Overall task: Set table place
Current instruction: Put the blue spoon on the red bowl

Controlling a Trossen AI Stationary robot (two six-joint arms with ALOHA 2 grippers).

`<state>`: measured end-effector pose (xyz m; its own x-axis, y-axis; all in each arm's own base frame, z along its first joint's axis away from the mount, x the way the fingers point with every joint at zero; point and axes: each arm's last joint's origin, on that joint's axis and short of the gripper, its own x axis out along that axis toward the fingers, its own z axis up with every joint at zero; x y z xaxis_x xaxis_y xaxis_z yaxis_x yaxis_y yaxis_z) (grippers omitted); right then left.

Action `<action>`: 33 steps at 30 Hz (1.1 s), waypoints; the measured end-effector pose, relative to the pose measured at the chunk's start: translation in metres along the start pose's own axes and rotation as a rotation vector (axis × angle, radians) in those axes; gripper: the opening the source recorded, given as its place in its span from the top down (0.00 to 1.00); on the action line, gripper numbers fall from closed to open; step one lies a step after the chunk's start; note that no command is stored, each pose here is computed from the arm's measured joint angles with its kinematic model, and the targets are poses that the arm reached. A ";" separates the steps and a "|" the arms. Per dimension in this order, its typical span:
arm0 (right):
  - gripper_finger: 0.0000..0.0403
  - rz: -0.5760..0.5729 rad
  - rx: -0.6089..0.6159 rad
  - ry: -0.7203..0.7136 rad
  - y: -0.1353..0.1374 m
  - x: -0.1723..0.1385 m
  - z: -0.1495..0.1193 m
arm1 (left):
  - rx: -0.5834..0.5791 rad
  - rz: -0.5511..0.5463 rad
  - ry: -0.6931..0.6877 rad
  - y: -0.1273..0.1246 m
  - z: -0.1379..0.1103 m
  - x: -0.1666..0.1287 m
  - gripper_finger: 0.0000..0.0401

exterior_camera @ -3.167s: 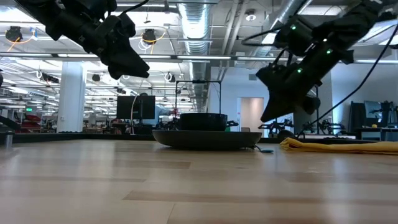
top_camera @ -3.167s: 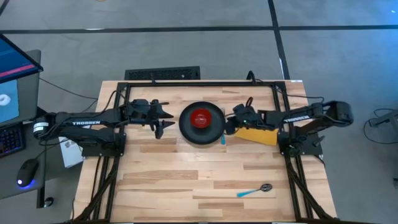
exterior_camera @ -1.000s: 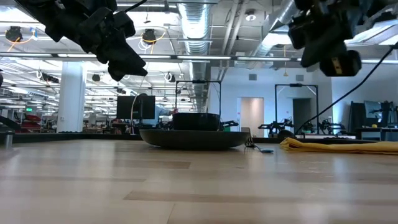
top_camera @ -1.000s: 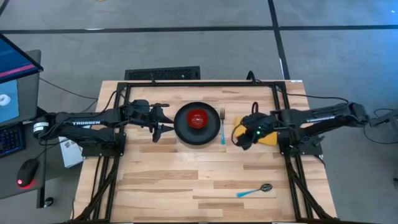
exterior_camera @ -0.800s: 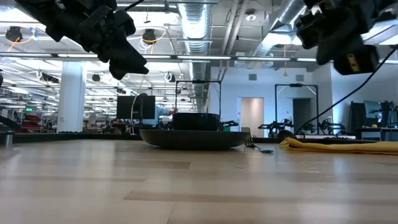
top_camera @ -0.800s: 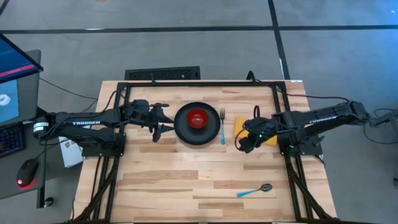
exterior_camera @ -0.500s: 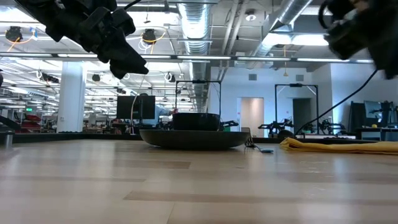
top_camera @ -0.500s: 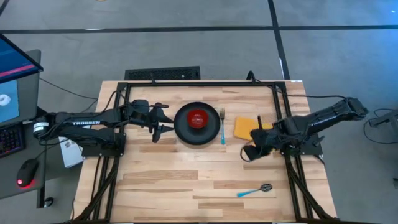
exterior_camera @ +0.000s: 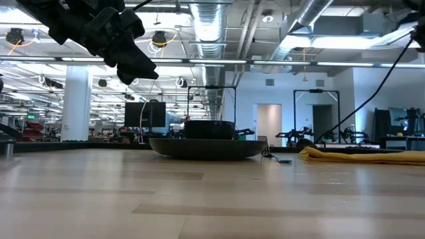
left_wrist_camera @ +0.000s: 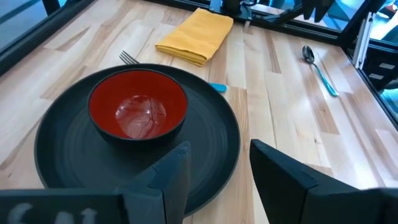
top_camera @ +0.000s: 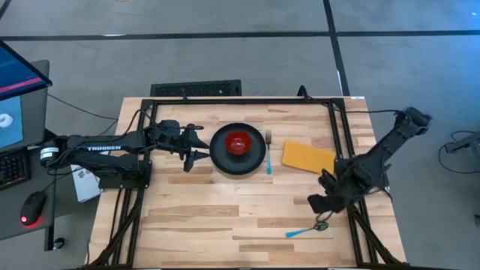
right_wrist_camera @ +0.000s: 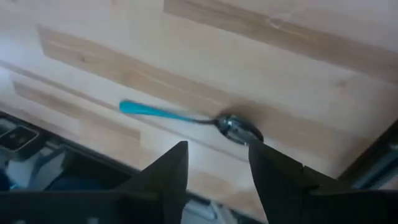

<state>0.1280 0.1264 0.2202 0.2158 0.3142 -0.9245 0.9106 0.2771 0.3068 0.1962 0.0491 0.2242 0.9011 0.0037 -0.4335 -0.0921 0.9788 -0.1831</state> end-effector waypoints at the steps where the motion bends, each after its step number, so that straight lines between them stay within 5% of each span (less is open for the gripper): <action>1: 0.51 -0.002 -0.016 -0.019 -0.001 0.003 -0.003 | 0.000 0.000 0.000 0.000 0.000 0.000 0.61; 11: 0.53 -0.137 0.128 -0.083 -0.009 0.039 -0.032 | -0.054 0.000 0.000 0.000 0.000 0.000 0.61; 23: 0.58 -0.230 0.122 -0.117 -0.006 0.085 -0.043 | -0.082 0.000 0.000 0.000 0.000 0.000 0.61; 33: 0.61 -0.173 0.109 -0.081 0.000 0.092 -0.047 | -0.107 0.000 0.001 0.000 0.000 0.000 0.61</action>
<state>0.1309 0.1983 0.1453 0.0765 0.1949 -0.9778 0.9684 0.2191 0.1194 0.1962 0.0491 0.2241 0.9009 0.0036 -0.4340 -0.1367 0.9514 -0.2759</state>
